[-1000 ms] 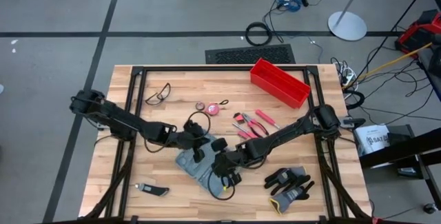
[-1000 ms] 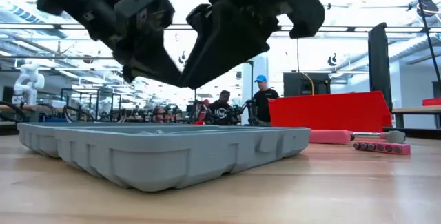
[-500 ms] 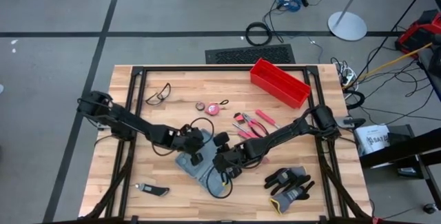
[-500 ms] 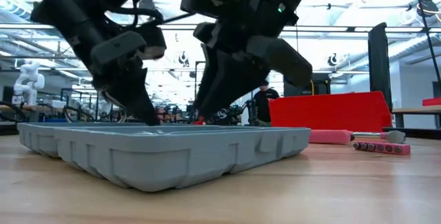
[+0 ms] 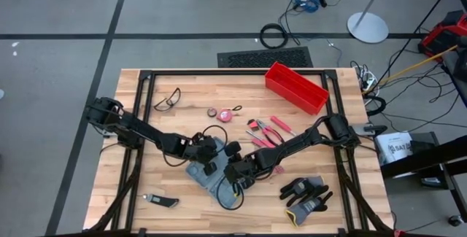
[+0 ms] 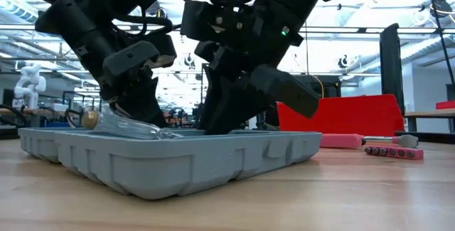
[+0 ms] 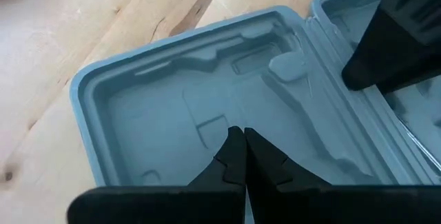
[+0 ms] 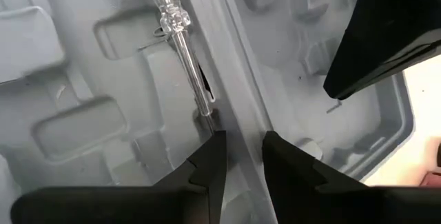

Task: Prefit tool cases
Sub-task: Remove the voltage tester from the toolbox

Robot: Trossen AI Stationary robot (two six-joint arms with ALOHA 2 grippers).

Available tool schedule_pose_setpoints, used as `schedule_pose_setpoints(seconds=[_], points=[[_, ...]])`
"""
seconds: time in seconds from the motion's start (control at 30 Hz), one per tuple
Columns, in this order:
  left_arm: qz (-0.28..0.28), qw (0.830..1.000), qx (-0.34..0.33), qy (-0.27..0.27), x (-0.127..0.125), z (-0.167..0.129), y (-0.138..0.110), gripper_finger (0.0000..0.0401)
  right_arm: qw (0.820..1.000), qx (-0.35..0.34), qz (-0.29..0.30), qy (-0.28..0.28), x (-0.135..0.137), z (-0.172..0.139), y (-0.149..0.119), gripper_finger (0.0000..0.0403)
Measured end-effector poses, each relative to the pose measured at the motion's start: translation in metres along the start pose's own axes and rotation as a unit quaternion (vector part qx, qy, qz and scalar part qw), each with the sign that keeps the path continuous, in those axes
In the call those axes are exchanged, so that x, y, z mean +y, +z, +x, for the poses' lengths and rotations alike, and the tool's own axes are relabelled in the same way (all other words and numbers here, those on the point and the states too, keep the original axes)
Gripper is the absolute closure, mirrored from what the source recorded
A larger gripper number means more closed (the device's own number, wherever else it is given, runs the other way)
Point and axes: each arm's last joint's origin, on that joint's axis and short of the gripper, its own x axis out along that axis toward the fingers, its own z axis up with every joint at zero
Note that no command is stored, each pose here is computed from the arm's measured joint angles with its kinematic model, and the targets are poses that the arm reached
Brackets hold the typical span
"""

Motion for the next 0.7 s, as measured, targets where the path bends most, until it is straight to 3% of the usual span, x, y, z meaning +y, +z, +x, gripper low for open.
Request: schedule_pose_setpoints(seconds=[0.27, 0.43, 0.7], points=[[0.001, 1.0, 0.002, 0.001, 0.0, 0.004, -0.002, 0.04, 0.999, -0.038, 0.009, 0.02, 0.003, 0.008, 0.005, 0.0314], [0.002, 1.0, 0.002, -0.002, 0.0, 0.004, -0.002, 0.04, 0.999, -0.028, 0.024, -0.004, 0.005, 0.015, 0.004, 0.0314], [0.009, 0.998, 0.022, -0.065, -0.003, -0.022, 0.006, 0.04, 0.999, -0.025, 0.023, -0.025, 0.001, 0.01, 0.004, 0.0314]])
